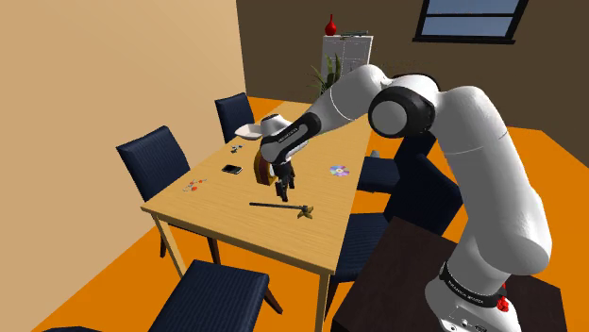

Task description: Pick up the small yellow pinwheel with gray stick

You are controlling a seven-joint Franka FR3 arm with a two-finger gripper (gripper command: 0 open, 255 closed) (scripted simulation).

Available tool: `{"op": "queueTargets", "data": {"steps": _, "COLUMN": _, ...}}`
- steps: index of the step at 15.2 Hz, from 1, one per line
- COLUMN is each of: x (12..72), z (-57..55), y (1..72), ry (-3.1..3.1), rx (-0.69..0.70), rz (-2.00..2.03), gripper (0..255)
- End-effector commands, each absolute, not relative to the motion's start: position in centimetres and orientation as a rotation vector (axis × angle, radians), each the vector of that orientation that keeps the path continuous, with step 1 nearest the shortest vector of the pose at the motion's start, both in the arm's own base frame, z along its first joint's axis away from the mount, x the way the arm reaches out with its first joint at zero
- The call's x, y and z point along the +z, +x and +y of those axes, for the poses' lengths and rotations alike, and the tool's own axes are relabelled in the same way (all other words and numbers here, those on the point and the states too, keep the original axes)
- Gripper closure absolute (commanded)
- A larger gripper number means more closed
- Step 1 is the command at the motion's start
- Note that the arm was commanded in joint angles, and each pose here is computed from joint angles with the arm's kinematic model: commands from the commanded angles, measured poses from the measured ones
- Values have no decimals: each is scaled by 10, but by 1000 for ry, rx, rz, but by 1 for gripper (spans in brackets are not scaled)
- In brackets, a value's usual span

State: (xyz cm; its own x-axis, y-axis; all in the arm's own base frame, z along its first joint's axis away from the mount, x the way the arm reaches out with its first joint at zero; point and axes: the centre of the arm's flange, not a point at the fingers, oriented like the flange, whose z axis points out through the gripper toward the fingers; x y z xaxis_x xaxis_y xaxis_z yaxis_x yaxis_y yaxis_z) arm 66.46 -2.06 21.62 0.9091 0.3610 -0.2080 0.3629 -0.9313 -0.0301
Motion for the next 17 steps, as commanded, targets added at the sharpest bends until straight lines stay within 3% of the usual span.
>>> {"op": "queueTargets", "data": {"steps": 1, "x": 191, "z": -16, "y": 680, "ry": 3054, "rx": -351, "rz": 609, "gripper": 0}}
{"op": "queueTargets", "data": {"steps": 13, "x": 123, "z": -10, "y": 699, "ry": 3045, "rx": -376, "rz": 645, "gripper": 0}}
{"op": "queueTargets", "data": {"steps": 14, "x": 122, "z": -10, "y": 699, "ry": 3045, "rx": -376, "rz": 645, "gripper": 255}}
{"op": "queueTargets", "data": {"steps": 17, "x": 122, "z": -10, "y": 700, "ry": 3045, "rx": -376, "rz": 645, "gripper": 255}}
